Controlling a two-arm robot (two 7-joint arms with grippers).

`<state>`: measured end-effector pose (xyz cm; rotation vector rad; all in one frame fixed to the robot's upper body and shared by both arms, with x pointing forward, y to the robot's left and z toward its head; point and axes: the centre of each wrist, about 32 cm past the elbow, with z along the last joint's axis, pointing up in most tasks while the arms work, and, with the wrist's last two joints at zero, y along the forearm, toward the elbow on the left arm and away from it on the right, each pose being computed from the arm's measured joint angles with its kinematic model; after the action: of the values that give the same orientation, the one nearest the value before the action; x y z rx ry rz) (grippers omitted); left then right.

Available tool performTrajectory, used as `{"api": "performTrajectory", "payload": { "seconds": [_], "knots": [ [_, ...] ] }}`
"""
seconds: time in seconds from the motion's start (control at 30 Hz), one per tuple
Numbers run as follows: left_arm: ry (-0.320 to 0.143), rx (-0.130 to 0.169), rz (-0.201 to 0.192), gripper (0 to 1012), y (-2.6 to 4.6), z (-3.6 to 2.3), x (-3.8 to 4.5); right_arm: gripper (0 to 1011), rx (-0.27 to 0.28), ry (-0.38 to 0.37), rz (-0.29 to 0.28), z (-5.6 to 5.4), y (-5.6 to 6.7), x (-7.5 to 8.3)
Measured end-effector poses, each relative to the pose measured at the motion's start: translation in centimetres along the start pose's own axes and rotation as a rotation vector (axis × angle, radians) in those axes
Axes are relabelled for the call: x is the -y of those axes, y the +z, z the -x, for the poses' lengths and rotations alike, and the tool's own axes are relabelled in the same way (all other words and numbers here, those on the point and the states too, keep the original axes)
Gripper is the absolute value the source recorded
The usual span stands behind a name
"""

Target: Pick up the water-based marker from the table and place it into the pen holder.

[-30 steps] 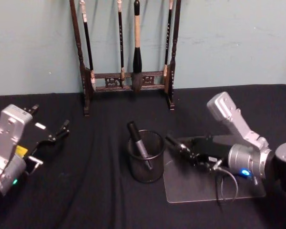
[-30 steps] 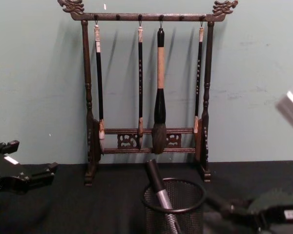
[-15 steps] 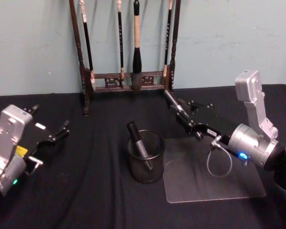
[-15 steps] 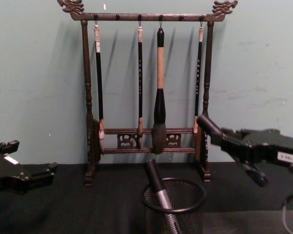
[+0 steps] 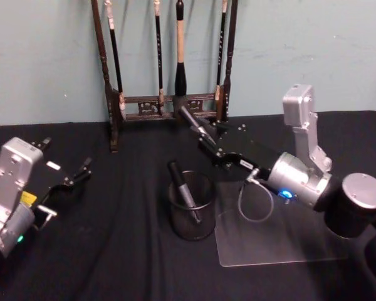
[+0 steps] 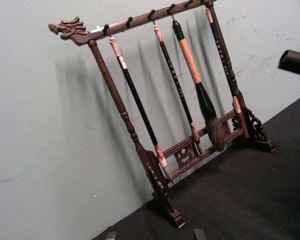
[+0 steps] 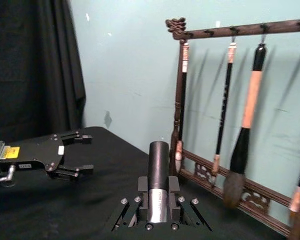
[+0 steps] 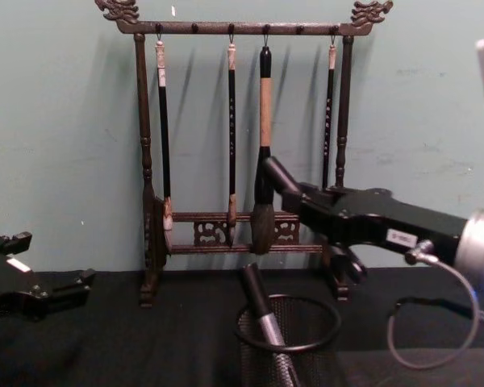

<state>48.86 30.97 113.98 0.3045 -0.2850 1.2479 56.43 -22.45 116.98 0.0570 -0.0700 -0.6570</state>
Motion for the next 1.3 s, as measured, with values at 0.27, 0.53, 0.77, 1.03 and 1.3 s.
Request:
{"api": "performTrajectory", "payload": {
  "seconds": [0.27,0.53,0.77,1.03,1.3],
  "knots": [
    [0.0,0.0,0.0,1001,0.0,-0.01,0.0,237,-0.033,0.047,-0.011,0.2,-1.0,-2.0],
    [0.0,0.0,0.0,1001,0.0,0.0,0.0,237,-0.056,0.063,-0.005,0.5,-1.7,-2.6],
    [0.0,0.0,0.0,1001,0.0,0.0,0.0,237,-0.069,0.071,0.007,0.7,-2.1,-2.8],
    [0.0,0.0,0.0,1001,0.0,0.0,0.0,237,-0.08,0.076,0.019,0.9,-2.4,-2.8],
    [0.0,0.0,0.0,1001,0.0,0.0,0.0,237,-0.089,0.083,0.032,1.1,-2.8,-2.8]
  ]
}}
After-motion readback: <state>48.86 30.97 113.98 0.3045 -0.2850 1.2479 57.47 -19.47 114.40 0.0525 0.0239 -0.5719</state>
